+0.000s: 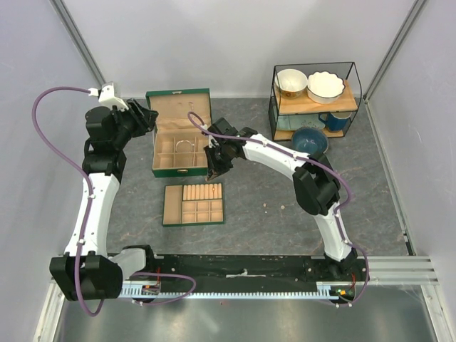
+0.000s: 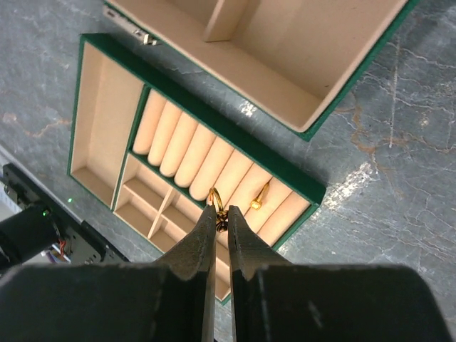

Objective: Organize the mixed jewelry

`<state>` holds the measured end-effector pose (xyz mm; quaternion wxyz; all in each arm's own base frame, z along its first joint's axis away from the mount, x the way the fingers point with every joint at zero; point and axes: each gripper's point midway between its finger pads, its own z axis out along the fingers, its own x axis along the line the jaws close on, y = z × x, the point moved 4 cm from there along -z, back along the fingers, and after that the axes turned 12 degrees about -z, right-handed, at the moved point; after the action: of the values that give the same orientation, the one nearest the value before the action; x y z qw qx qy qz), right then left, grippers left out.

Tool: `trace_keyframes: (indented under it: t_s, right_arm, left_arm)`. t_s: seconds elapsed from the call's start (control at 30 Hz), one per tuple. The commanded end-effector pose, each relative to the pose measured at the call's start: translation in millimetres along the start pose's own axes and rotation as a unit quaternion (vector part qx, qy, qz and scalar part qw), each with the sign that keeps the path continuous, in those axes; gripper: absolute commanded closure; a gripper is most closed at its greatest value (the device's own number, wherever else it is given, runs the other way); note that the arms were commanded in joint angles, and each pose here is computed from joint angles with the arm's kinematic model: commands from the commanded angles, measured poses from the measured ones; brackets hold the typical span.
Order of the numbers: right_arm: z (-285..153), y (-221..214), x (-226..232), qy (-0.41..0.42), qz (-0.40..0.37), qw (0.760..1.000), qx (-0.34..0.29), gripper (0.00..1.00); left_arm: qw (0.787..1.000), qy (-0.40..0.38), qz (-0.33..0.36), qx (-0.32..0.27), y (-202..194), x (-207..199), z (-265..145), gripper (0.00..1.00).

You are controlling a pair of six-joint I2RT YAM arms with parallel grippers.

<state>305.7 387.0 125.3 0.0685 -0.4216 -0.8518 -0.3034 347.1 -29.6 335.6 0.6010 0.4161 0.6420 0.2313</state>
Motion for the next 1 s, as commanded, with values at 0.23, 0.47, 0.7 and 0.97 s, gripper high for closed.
trace_keyframes:
  t_s: [0.23, 0.47, 0.7, 0.97]
  right_arm:
    - [29.3, -20.5, -3.6, -0.028, 0.089, 0.995, 0.023, 1.00]
    - [30.6, -22.1, 5.2, -0.015, 0.109, 0.994, 0.027, 1.00]
    - [35.6, -24.7, 7.3, -0.015, 0.113, 0.993, 0.029, 1.00]
    - [39.9, -21.8, 9.0, -0.026, 0.103, 0.994, 0.024, 1.00]
  left_arm:
    - [1.000, 0.014, 0.015, -0.017, 5.5, 6.6, 0.1, 0.48]
    - [1.000, 0.018, 0.012, -0.015, 3.2, 8.7, 0.9, 0.48]
    - [1.000, 0.015, 0.011, -0.016, 3.5, 8.1, 0.3, 0.48]
    - [1.000, 0.011, 0.010, -0.012, 1.9, 6.9, 0.4, 0.49]
